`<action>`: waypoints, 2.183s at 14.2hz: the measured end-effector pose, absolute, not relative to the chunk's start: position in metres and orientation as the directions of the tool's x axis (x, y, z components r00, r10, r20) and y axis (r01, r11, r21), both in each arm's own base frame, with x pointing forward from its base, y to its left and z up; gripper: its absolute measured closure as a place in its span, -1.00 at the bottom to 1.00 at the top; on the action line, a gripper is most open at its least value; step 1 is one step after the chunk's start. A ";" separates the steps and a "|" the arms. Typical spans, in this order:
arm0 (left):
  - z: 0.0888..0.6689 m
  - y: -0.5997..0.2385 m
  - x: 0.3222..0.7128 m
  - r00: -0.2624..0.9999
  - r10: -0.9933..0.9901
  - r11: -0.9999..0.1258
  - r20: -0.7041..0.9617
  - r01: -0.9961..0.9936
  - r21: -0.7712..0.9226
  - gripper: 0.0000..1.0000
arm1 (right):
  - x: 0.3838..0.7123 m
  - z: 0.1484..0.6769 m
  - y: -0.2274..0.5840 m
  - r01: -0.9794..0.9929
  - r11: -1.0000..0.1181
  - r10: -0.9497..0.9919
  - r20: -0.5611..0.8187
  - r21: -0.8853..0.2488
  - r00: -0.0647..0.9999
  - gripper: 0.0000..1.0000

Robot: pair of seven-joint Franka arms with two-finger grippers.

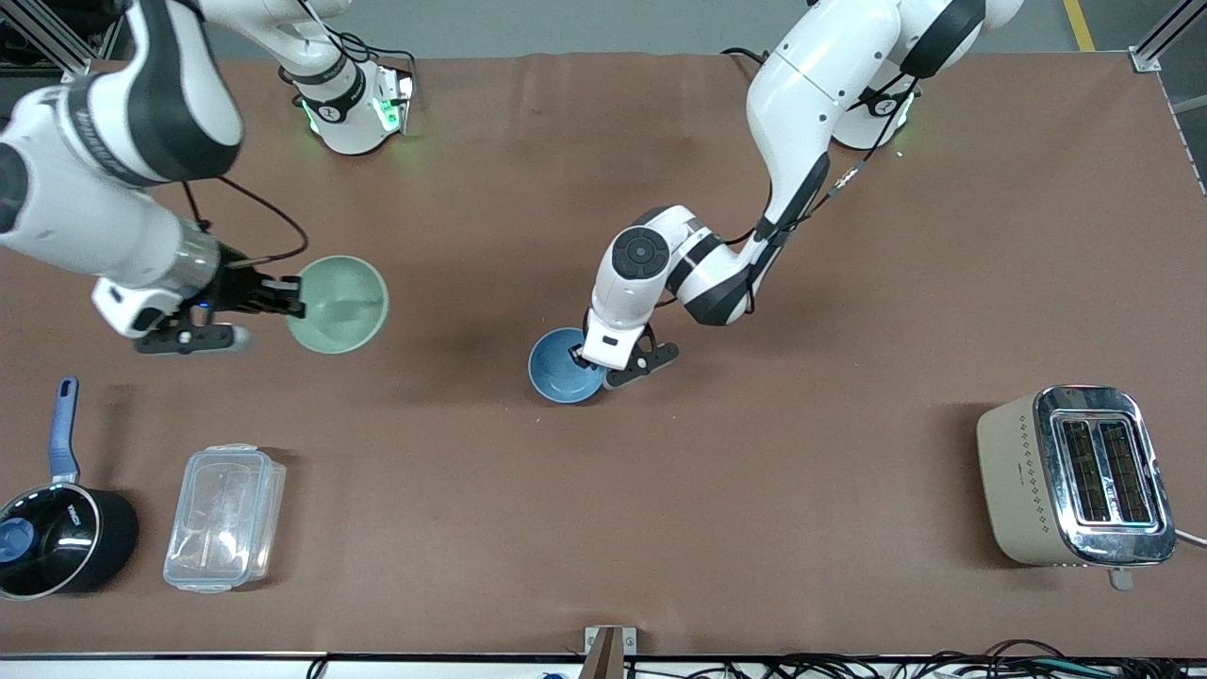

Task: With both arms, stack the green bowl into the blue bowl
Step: 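Release the blue bowl with the left gripper while the right carries the green, then lower the green bowl into the blue bowl with the right gripper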

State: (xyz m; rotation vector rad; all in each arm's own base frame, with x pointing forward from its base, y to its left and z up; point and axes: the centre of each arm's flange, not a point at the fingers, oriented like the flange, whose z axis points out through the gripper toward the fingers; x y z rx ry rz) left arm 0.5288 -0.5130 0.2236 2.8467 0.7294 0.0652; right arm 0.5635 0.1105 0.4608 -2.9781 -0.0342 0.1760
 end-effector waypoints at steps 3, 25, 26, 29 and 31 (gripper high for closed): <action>0.284 -0.469 0.579 0.889 0.455 -0.882 0.042 0.443 0.162 -0.52 | 0.562 0.440 0.158 0.004 -0.987 0.025 -0.126 -0.160 0.992 0.89; 0.638 -0.086 0.590 0.993 0.087 -0.996 0.078 0.089 -0.023 -1.00 | 0.519 0.263 0.395 -0.142 -0.978 -0.142 -0.016 -0.155 0.990 0.89; 0.638 -0.085 0.586 0.995 0.073 -0.997 0.072 0.075 -0.019 -1.00 | 0.522 0.265 0.394 -0.146 -0.976 -0.146 -0.012 -0.158 0.989 0.89; 0.636 -0.083 0.574 0.998 0.017 -0.999 0.058 0.018 -0.029 -1.00 | 0.526 0.268 0.391 -0.153 -0.975 -0.154 -0.008 -0.161 0.988 0.89; 0.640 -0.083 0.567 0.998 0.008 -0.999 0.062 0.010 -0.032 -1.00 | 0.529 0.267 0.386 -0.152 -0.976 -0.154 -0.002 -0.153 0.988 0.89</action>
